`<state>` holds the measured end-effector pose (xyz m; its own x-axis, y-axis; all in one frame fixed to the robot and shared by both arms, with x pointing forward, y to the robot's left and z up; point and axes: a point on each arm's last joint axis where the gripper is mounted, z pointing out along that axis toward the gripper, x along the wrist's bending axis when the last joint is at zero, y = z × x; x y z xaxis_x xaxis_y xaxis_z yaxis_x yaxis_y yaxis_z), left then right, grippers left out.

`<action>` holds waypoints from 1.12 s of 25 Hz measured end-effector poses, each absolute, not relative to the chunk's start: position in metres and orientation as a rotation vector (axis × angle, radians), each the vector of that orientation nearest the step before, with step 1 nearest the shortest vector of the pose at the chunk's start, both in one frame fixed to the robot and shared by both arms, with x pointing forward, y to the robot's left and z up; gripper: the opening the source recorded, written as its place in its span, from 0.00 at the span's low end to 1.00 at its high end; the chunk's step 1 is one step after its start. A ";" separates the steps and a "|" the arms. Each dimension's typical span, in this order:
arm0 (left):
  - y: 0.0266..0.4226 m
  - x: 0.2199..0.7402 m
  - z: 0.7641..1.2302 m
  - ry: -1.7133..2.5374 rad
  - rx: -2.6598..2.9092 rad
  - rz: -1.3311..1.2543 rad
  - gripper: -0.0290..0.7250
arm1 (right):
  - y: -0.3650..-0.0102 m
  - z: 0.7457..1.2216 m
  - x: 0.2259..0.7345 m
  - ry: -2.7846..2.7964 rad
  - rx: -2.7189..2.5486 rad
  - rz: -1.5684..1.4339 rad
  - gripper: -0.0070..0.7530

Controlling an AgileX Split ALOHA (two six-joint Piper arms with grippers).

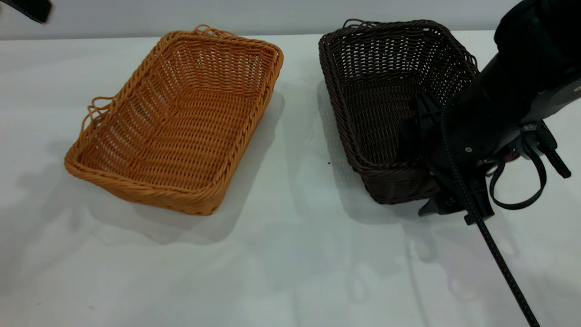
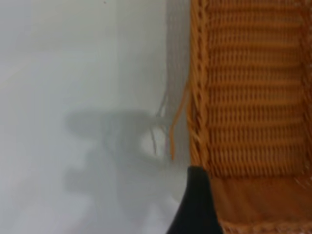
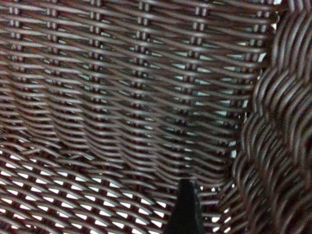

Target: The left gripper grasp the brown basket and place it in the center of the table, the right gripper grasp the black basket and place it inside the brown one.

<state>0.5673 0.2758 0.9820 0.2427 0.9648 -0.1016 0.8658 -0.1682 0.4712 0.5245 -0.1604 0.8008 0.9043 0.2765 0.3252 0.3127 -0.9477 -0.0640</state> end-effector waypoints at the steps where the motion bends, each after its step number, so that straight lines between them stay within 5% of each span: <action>1: 0.273 0.578 0.974 1.670 2.095 0.306 0.76 | -0.160 0.801 0.524 -0.459 -2.950 -0.478 0.74; 10: 0.247 0.650 0.897 1.645 2.184 0.247 0.76 | -0.159 0.801 0.524 -0.413 -2.943 -0.471 0.74; 22: 0.245 0.662 0.817 1.711 2.230 0.194 0.75 | -0.159 0.801 0.524 -0.408 -2.944 -0.470 0.73; 25: 0.245 0.659 0.806 1.725 2.245 0.165 0.68 | -0.159 0.801 0.524 -0.409 -2.943 -0.470 0.68; 28: 0.245 0.659 0.806 1.726 2.246 0.164 0.52 | -0.159 0.801 0.524 -0.411 -2.943 -0.470 0.51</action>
